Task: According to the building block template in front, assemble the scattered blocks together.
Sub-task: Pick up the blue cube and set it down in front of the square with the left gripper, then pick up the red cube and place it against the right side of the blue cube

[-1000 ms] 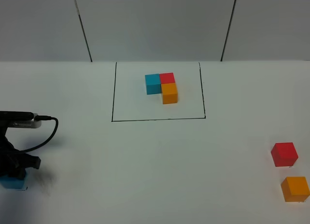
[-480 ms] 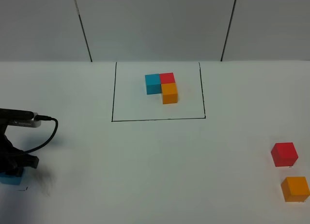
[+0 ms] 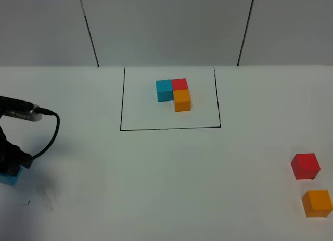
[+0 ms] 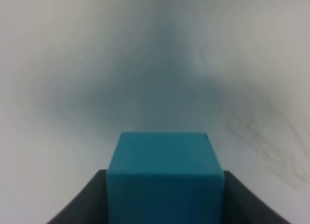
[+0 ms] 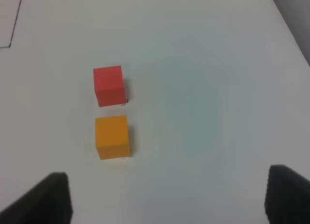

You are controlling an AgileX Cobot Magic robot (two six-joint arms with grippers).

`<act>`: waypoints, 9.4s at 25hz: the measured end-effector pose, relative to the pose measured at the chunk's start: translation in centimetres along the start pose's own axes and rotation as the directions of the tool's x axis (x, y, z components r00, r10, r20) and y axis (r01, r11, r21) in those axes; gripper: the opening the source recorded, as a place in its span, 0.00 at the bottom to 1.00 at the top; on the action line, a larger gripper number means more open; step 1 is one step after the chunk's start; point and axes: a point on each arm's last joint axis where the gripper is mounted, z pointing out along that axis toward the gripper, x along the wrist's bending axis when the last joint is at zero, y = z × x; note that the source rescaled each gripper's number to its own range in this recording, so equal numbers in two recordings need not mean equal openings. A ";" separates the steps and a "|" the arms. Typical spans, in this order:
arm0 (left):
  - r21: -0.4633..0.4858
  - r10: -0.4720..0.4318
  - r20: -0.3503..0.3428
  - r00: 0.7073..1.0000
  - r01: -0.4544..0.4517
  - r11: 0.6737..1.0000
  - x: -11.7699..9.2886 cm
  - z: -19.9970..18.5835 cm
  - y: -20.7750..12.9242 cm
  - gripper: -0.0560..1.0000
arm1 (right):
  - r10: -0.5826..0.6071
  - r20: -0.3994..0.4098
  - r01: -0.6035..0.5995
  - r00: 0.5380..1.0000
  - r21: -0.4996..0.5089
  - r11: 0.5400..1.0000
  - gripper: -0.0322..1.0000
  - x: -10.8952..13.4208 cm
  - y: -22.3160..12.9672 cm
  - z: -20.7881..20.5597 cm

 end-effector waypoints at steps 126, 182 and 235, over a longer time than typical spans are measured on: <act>-0.101 0.939 0.132 0.317 -0.938 0.331 -22.1 5.1 13.1 0.97 | 0.000 0.000 0.000 1.000 0.000 1.000 0.67 0.0 0.0 0.0; -0.355 -0.366 -0.352 0.862 0.239 0.904 3.3 -23.2 -5.0 0.99 | 0.000 0.000 0.000 1.000 0.000 1.000 0.67 0.0 0.0 0.0; -0.741 -0.180 0.092 0.979 0.188 0.645 -9.3 -13.0 -28.0 0.99 | 0.000 0.000 0.000 1.000 0.000 1.000 0.67 0.0 0.0 0.0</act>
